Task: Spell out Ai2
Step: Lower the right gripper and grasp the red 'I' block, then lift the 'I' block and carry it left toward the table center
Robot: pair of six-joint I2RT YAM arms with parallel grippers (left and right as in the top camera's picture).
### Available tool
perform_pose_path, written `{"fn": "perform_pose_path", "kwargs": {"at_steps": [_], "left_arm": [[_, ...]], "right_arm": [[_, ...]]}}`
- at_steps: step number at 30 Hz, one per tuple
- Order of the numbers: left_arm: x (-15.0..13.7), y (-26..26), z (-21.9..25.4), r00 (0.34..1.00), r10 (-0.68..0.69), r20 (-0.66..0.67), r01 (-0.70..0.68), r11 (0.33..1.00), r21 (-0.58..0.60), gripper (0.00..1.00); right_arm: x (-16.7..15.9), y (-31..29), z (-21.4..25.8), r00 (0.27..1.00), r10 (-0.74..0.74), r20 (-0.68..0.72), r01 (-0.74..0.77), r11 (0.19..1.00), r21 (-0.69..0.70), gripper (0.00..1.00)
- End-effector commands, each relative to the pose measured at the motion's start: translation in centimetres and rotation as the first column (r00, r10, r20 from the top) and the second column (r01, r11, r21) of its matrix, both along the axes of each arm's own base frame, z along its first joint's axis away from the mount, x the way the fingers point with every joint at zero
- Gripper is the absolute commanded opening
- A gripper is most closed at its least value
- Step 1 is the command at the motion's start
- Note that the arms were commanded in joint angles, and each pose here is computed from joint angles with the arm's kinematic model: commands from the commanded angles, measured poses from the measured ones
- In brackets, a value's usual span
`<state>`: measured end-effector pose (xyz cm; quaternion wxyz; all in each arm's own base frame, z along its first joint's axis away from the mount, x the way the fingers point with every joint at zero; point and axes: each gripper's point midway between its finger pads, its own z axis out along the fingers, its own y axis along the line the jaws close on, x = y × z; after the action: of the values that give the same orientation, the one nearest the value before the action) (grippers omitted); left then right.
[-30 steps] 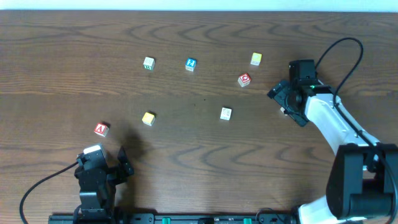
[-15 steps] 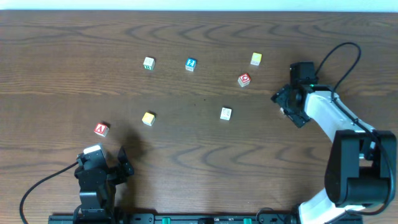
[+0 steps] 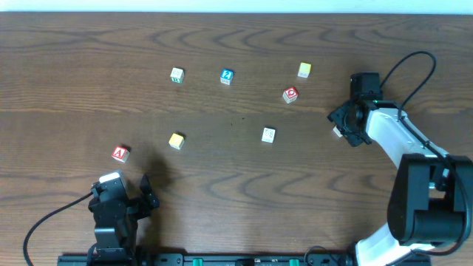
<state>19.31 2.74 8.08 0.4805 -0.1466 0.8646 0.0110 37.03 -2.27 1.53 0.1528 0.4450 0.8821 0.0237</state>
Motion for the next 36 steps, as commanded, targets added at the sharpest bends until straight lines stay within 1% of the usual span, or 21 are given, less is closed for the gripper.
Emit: {"fn": "perform_pose_path", "kwargs": {"at_steps": [1,4,10,19,25,29,33,36], "left_arm": [[0.0,0.0,-0.4,1.0,-0.004,-0.007,0.004,1.0,0.006,0.95],[0.0,0.0,-0.4,1.0,-0.004,-0.007,0.004,1.0,0.005,0.95],[0.0,0.0,-0.4,1.0,-0.004,-0.007,0.004,1.0,0.006,0.95],[0.0,0.0,-0.4,1.0,-0.004,-0.007,0.004,1.0,0.005,0.95],[0.0,0.0,-0.4,1.0,-0.004,-0.007,0.004,1.0,0.005,0.96],[0.0,0.0,-0.4,1.0,-0.004,-0.007,0.004,1.0,0.005,0.95],[0.0,0.0,-0.4,1.0,-0.004,-0.007,0.004,1.0,0.005,0.95],[0.0,0.0,-0.4,1.0,-0.004,-0.007,0.004,1.0,0.005,0.95]], "right_arm": [[0.3,-0.1,-0.3,1.0,-0.003,-0.004,0.003,1.0,0.004,0.55],[0.2,0.0,-0.8,1.0,-0.001,-0.02,0.001,1.0,0.013,0.44],[0.0,0.1,-1.4,0.999,0.0,-0.036,0.0,1.0,0.019,0.44],[0.0,0.1,-1.4,0.999,0.001,-0.034,0.0,1.0,0.018,0.37],[0.0,0.2,-1.4,0.999,0.002,-0.033,-0.001,1.0,0.019,0.36],[0.7,1.2,-1.2,0.996,0.087,-0.008,-0.086,0.995,0.055,0.31],[1.3,1.7,-0.7,0.989,0.147,0.009,-0.147,0.987,0.067,0.28],[2.3,2.3,0.2,0.976,0.212,0.041,-0.215,0.973,0.079,0.26]]}}
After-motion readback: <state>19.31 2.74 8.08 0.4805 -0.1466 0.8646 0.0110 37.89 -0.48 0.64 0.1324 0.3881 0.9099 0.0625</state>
